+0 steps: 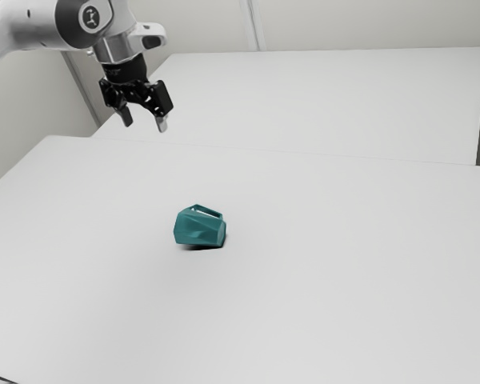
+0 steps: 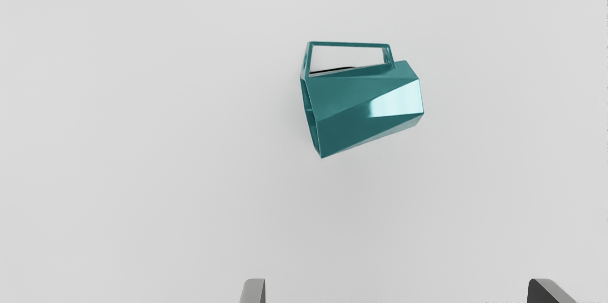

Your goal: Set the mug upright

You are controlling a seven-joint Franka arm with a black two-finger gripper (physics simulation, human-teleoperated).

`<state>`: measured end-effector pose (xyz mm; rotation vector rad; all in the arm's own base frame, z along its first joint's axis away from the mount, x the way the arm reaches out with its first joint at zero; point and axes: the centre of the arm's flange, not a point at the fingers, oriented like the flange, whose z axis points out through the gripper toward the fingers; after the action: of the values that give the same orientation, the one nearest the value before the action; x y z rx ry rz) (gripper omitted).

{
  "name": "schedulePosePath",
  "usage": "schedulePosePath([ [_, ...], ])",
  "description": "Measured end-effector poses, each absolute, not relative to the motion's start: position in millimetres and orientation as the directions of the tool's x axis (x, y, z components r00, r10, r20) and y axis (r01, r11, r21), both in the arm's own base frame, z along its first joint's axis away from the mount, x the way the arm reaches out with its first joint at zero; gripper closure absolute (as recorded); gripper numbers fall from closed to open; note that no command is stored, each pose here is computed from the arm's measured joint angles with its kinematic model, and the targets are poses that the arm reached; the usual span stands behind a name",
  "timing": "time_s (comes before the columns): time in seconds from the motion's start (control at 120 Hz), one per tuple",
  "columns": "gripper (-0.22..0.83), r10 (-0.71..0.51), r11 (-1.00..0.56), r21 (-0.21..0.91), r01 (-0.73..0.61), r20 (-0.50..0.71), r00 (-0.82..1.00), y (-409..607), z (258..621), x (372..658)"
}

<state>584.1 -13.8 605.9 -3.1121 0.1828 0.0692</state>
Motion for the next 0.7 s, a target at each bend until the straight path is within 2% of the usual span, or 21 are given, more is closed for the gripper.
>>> schedulePosePath([
  [0.158,0.0,-0.103,-0.995,-0.002,-0.103,-0.064,0.993,-5.4,595.3,589.1],
  [0.433,0.0,0.039,-0.982,0.179,0.064,-0.142,0.989,59.5,549.1,600.1],
  [0.7,0.0,0.052,-0.921,0.362,0.143,-0.248,0.967,64.8,487.1,601.0],
])
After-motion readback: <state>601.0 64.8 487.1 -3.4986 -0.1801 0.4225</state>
